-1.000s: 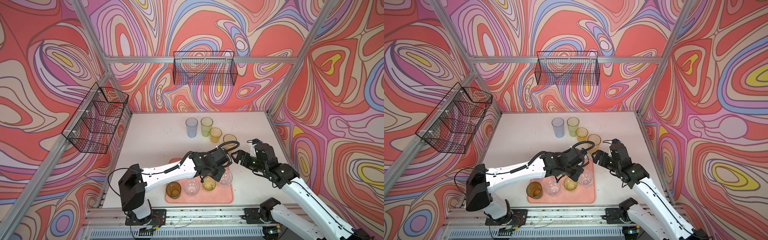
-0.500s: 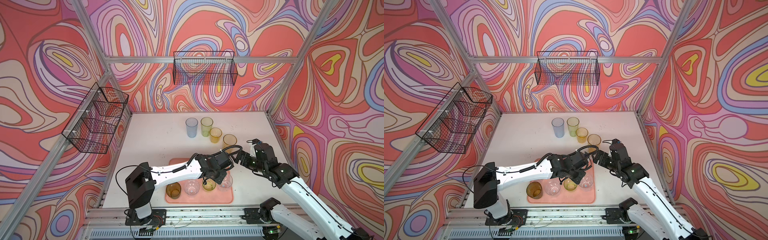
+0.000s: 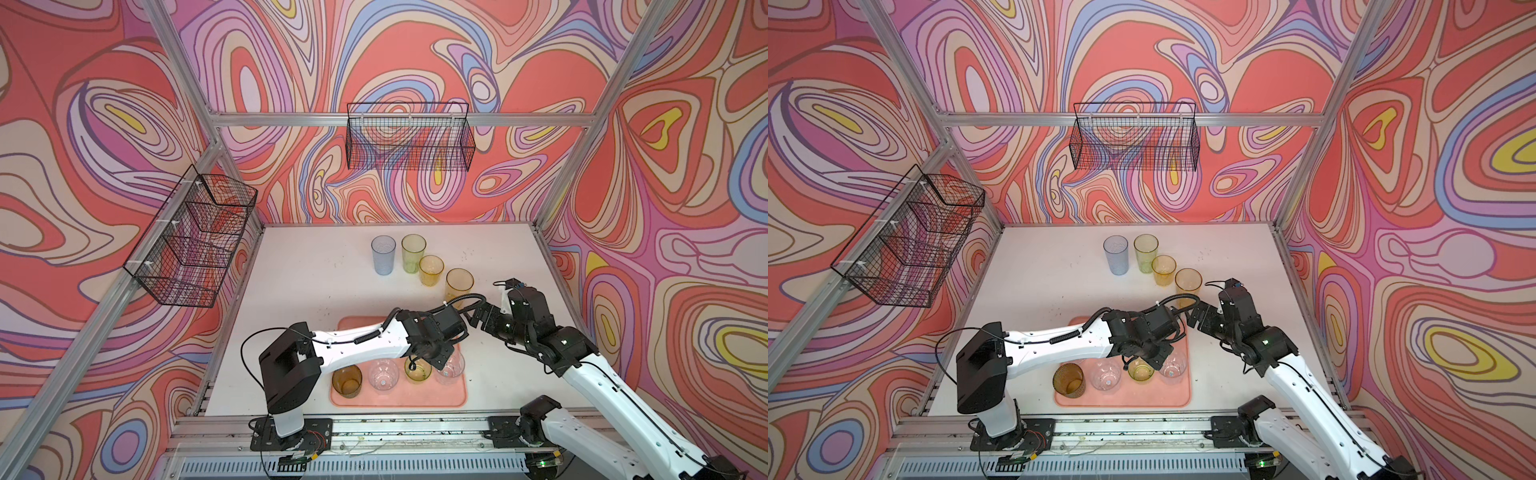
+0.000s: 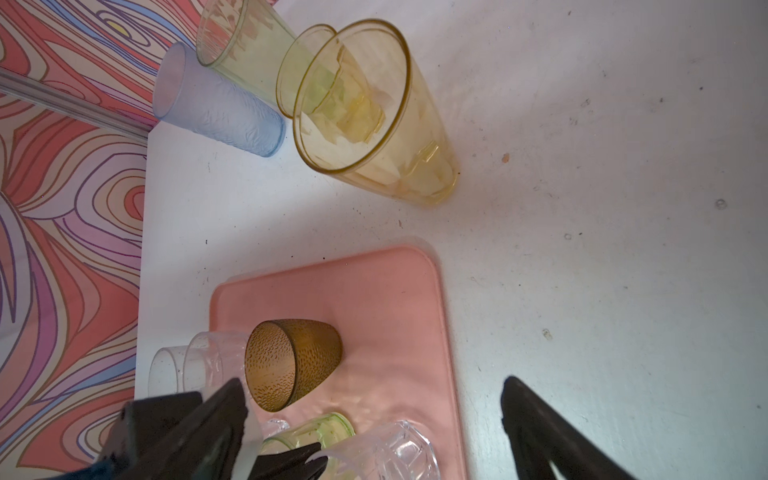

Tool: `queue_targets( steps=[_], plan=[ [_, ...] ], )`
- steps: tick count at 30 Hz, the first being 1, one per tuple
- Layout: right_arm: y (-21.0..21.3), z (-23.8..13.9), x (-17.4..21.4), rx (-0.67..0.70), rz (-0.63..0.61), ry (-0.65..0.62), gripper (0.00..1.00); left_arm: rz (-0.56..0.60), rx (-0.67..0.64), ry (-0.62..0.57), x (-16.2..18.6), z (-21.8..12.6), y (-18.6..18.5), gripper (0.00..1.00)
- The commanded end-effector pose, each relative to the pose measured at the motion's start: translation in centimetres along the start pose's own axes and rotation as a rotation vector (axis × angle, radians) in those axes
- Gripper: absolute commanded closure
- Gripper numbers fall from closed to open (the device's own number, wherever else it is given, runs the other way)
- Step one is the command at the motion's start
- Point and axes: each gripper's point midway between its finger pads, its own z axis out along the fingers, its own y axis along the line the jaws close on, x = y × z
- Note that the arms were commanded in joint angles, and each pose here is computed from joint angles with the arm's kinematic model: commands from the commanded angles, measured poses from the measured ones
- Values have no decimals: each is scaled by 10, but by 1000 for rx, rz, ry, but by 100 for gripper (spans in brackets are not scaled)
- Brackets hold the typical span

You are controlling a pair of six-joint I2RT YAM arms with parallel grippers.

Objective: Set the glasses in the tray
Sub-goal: 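Lower the clear glass with the left gripper onto the tray's near corner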

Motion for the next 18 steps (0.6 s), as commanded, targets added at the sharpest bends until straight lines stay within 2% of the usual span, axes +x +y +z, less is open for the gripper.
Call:
queue_targets(
  steps=[1, 7, 18],
  plan=[
    [-6, 0, -1, 26, 12, -10, 2, -1, 14, -23, -7, -4, -8, 100],
    [-8, 1, 1, 30, 13, -4, 2, -1, 12, -21, -6, -3, -9, 98],
    [-6, 1, 0, 22, 19, -3, 2, 4, 18, -55, -11, -14, -12, 81]
  ],
)
